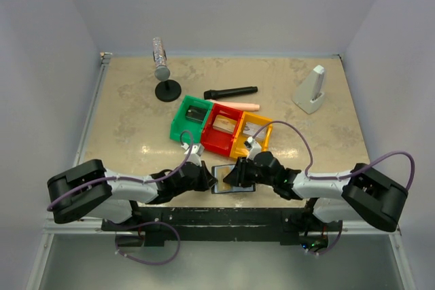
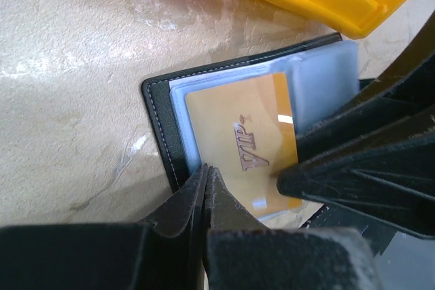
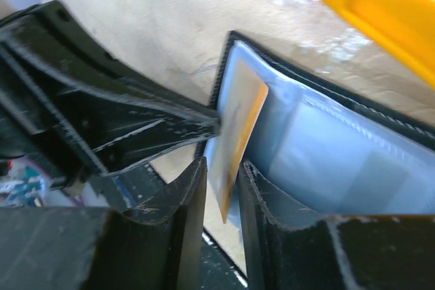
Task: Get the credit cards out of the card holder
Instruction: Remove the credit card from the card holder.
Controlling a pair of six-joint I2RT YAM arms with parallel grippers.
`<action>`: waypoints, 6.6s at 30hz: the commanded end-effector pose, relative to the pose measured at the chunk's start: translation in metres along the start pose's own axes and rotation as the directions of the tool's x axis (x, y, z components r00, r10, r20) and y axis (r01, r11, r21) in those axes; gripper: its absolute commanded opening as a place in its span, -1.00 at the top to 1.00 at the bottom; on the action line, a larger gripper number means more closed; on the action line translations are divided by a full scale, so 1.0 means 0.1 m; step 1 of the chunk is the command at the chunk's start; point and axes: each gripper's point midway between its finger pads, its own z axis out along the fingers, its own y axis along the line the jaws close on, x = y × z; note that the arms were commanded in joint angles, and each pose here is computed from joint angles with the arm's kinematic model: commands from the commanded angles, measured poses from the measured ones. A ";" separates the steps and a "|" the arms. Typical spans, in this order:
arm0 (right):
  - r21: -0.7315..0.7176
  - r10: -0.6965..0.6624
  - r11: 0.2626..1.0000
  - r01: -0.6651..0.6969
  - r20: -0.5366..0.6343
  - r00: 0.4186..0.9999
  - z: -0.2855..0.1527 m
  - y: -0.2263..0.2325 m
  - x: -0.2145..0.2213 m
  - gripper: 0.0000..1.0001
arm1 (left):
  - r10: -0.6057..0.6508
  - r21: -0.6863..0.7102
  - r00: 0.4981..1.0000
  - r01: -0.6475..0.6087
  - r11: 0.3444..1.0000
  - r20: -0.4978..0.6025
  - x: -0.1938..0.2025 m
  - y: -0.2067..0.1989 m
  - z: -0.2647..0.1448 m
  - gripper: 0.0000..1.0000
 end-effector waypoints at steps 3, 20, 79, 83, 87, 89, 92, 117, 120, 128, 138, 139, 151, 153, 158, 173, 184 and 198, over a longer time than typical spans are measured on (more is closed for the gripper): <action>-0.235 -0.041 0.971 0.037 -0.012 0.999 -0.11 0.61 -0.05 0.51 | 0.037 -0.125 0.997 -0.046 0.991 -0.071 0.24 0.44 -0.08 1.00; -0.186 -0.033 0.982 0.025 -0.040 0.999 -0.05 0.56 -0.04 0.22 | 0.039 -0.103 0.997 -0.046 0.994 -0.067 0.24 0.41 -0.08 1.00; -0.089 -0.013 0.996 0.000 -0.139 0.990 0.14 0.47 0.04 0.18 | 0.049 0.042 0.999 -0.049 0.998 -0.008 0.18 0.25 -0.17 1.00; -0.103 -0.011 0.995 -0.003 -0.136 0.991 0.15 0.51 0.03 0.17 | 0.064 0.080 0.998 -0.063 0.995 -0.009 0.17 0.16 -0.16 1.00; -0.106 -0.015 0.994 0.000 -0.138 0.990 0.15 0.52 0.02 0.17 | 0.068 0.088 0.998 -0.067 0.994 -0.009 0.17 0.15 -0.15 1.00; -0.103 -0.011 0.995 -0.004 -0.140 0.990 0.15 0.52 0.03 0.18 | 0.063 0.076 0.998 -0.062 0.995 -0.009 0.18 0.17 -0.15 1.00; -0.091 -0.008 0.996 -0.003 -0.119 0.993 0.11 0.49 0.00 0.18 | 0.042 0.042 0.999 -0.042 0.998 0.000 0.17 0.25 -0.16 1.00; -0.053 -0.025 0.998 0.020 -0.082 0.996 -0.09 0.36 0.01 0.31 | 0.001 -0.017 1.000 -0.001 1.000 -0.007 0.21 0.39 -0.16 1.00; -0.052 -0.025 0.998 0.021 -0.079 0.997 -0.09 0.35 0.00 0.33 | -0.001 -0.020 1.000 0.001 1.000 -0.009 0.22 0.40 -0.16 1.00; -0.045 -0.019 0.999 0.016 -0.075 0.997 -0.11 0.33 0.00 0.37 | -0.003 -0.021 1.000 0.002 1.000 -0.008 0.22 0.41 -0.16 1.00; -0.033 -0.017 0.999 0.015 -0.065 0.998 -0.13 0.29 0.00 0.44 | -0.004 -0.021 1.000 0.004 1.000 -0.006 0.22 0.41 -0.17 1.00; -0.031 -0.016 0.999 0.014 -0.064 0.998 -0.13 0.29 0.00 0.45 | -0.005 -0.019 1.000 0.005 1.000 -0.003 0.21 0.40 -0.17 1.00; -0.015 -0.006 1.000 0.005 -0.056 0.998 -0.13 0.25 -0.01 0.66 | -0.004 -0.020 1.000 0.004 1.000 0.002 0.21 0.41 -0.17 1.00; -0.009 -0.007 1.000 0.006 -0.055 0.998 -0.14 0.23 -0.01 0.76 | -0.005 -0.022 1.000 0.005 1.000 0.004 0.21 0.42 -0.18 1.00; 0.017 -0.008 1.000 0.009 -0.055 0.998 -0.17 0.19 0.00 1.00 | -0.010 -0.024 1.000 0.010 1.000 0.008 0.21 0.44 -0.19 1.00; 0.069 -0.089 0.993 0.091 -0.032 0.996 -0.54 0.23 -0.14 1.00 | -0.006 0.027 0.999 0.005 1.000 0.049 0.09 0.31 -0.23 1.00; -0.040 -0.328 0.944 0.327 -0.016 0.945 -1.22 0.78 -0.41 1.00 | 0.065 0.260 0.975 -0.121 0.958 0.214 -0.55 -0.55 -0.68 -0.02; -0.334 -0.362 0.886 0.322 -0.063 0.930 -1.32 1.37 -0.26 1.00 | 0.013 0.717 0.940 -0.268 0.644 0.340 -0.33 -0.93 -1.37 0.09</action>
